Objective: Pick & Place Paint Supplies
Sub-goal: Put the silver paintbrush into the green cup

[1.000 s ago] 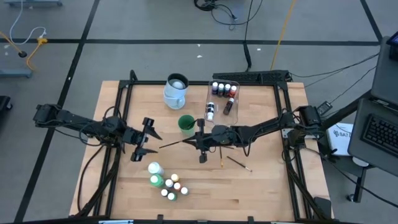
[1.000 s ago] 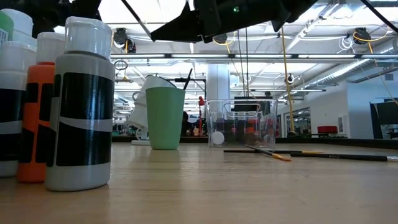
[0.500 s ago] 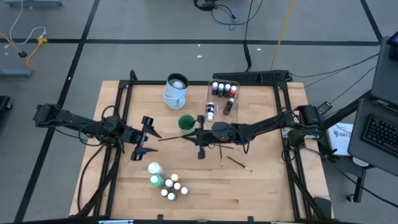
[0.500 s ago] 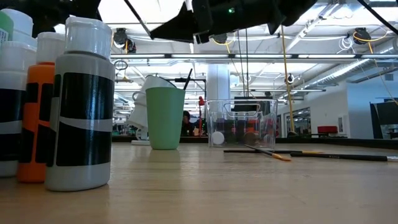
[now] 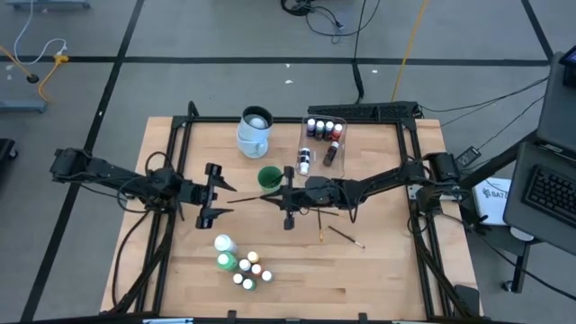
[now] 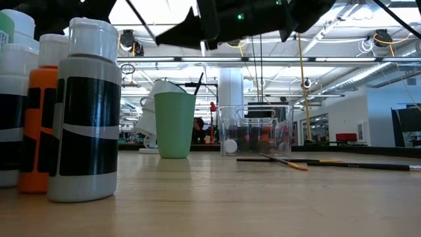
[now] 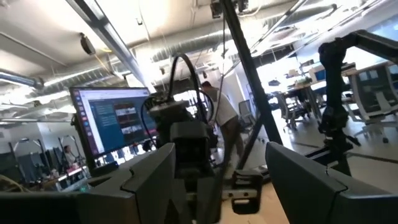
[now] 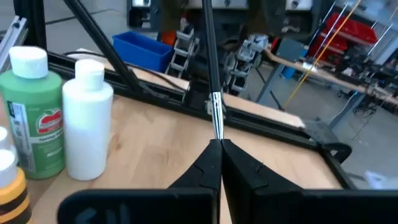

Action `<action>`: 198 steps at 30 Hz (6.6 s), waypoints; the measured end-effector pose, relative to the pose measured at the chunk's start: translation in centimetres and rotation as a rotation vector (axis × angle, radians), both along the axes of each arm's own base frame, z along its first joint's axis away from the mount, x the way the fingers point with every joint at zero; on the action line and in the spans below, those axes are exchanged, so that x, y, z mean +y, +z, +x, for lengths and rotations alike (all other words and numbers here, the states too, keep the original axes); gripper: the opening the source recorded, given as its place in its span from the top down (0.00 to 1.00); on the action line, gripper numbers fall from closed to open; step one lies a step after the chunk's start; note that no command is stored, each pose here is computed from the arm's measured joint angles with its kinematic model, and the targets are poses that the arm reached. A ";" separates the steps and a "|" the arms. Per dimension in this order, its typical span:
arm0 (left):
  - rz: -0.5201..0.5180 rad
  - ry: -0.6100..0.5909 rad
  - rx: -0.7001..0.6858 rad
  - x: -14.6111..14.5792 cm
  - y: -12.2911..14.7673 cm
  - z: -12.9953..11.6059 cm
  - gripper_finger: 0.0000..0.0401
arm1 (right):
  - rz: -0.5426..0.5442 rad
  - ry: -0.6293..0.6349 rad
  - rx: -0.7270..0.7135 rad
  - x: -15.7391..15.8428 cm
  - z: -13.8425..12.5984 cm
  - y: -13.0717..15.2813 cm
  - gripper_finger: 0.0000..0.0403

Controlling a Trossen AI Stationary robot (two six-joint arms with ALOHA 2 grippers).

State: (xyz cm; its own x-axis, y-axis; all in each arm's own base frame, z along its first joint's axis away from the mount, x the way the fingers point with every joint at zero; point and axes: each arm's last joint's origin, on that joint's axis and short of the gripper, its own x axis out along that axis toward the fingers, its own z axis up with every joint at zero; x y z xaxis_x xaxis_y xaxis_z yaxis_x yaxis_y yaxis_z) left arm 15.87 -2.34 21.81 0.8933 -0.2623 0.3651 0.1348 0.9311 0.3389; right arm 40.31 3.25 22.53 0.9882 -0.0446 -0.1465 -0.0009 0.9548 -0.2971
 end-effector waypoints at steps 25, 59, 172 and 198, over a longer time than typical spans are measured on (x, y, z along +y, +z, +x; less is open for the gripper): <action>0.057 0.017 0.103 -0.1 0.4 1.1 0.97 | 0.009 -0.002 0.027 -0.1 0.0 -0.3 1.00; -0.152 0.488 0.547 4.0 1.3 10.3 1.00 | -0.161 -0.010 0.285 11.5 -8.0 -2.7 0.94; 0.014 0.429 0.353 2.3 -2.7 -3.7 0.96 | 0.242 -0.138 -0.015 2.5 -19.5 -2.0 0.99; -0.181 0.525 0.500 2.7 -2.5 -4.2 0.98 | 0.311 -0.126 -0.132 1.4 -22.7 -5.9 0.99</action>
